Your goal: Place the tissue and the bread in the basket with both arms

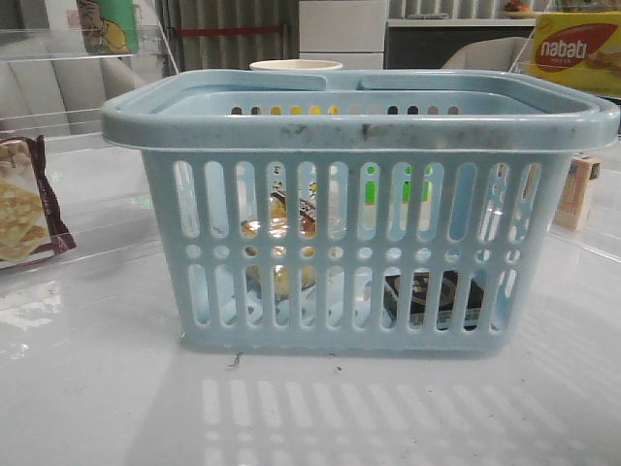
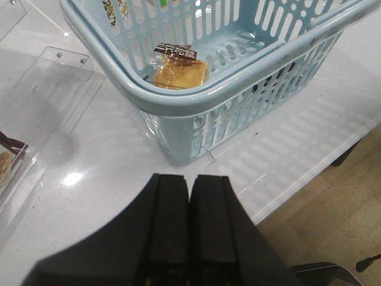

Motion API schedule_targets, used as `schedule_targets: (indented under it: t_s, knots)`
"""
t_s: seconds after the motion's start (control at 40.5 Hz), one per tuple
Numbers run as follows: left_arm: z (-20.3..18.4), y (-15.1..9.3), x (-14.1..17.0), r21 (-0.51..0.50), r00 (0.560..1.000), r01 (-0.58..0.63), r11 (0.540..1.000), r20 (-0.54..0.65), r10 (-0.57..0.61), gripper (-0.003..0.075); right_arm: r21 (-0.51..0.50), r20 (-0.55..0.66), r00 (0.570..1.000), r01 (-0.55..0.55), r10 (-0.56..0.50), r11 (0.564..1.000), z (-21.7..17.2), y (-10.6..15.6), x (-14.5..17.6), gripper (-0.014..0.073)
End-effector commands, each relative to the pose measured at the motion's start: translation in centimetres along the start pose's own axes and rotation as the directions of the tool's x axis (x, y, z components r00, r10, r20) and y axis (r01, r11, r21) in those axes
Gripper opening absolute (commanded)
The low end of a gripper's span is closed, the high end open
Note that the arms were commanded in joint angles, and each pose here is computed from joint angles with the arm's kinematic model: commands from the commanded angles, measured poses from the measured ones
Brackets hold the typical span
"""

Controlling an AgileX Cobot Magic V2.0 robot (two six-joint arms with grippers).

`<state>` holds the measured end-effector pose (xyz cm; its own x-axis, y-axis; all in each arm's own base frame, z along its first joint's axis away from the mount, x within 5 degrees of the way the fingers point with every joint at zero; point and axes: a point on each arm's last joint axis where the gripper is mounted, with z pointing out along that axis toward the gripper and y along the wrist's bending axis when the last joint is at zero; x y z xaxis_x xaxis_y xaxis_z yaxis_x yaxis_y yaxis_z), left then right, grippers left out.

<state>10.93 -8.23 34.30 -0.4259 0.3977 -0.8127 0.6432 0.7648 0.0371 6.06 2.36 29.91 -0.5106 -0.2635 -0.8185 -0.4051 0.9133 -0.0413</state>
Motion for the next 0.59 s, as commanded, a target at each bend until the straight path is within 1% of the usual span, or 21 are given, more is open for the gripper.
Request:
schedule_targets:
  t_s: [0.0,0.074,0.148,0.222,0.271,0.345,0.37,0.419,0.444,0.469,0.493,0.567]
  knots:
    - [-0.8,0.1,-1.3,-0.007,0.994,0.01,1.0,0.105,-0.009,0.0091,0.004,0.084,0.996,0.015,-0.015,1.0,-0.5,-0.1,-1.2,0.0057]
    - [-1.2,0.1,-1.3,-0.015,0.993,0.012,1.0,0.118,-0.01,0.0091,0.004,0.086,0.996,0.015,-0.015,1.0,-0.5,-0.1,-1.3,0.0057]
    - [-1.8,0.6,-1.2,-0.046,0.99,0.028,0.999,0.138,-0.022,0.0091,0.004,0.086,0.996,0.015,-0.015,1.0,-0.5,-0.1,-1.3,0.0057]
    - [-2.4,1.2,-0.9,-0.097,0.986,0.049,0.994,0.164,-0.033,0.0091,0.004,0.086,0.996,0.015,-0.015,1.0,-0.5,-0.1,-1.3,0.0057]
    - [-2.9,1.6,-0.5,-0.139,0.975,0.075,0.987,0.217,-0.044,0.0091,0.004,0.086,0.996,0.015,-0.015,1.0,-0.5,-0.1,-1.3,0.0057]
    - [-3.1,2.4,0.3,-0.213,0.945,0.121,0.97,0.323,-0.048,0.0091,0.004,0.086,0.996,0.015,-0.015,1.0,-0.5,-0.1,-1.3,0.0057]
    - [-3.3,2.6,0.5,-0.241,0.927,0.139,0.961,0.372,-0.041,0.0091,0.004,0.086,0.996,0.015,-0.015,1.0,-0.5,-0.1,-1.3,0.0057]
    - [-3.1,3.0,1.6,-0.279,0.906,0.164,0.946,0.422,-0.033,0.0091,0.004,0.086,0.996,0.015,-0.015,1.0,-0.5,-0.1,-1.3,0.0057]
    - [-3.3,3.1,2.0,-0.302,0.886,0.181,0.936,0.464,-0.022,0.0091,0.004,0.086,0.996,0.015,-0.015,1.0,-0.5,-0.1,-1.3,0.0057]
    - [-3.1,3.2,2.8,-0.319,0.879,0.193,0.928,0.477,-0.019,0.0091,0.004,0.086,0.996,0.015,-0.015,1.0,-0.5,-0.1,-1.3,0.0057]
    - [-3.2,3.3,3.4,-0.342,0.861,0.208,0.916,0.508,-0.006,0.0091,0.004,0.086,0.996,0.015,-0.015,1.0,-0.5,-0.1,-1.3,0.0057]
    - [-3.0,3.3,5.8,-0.391,0.837,0.248,0.886,0.548,0.008,0.0091,0.004,0.086,0.996,0.015,-0.015,1.0,-0.5,-0.1,-1.3,0.0057]
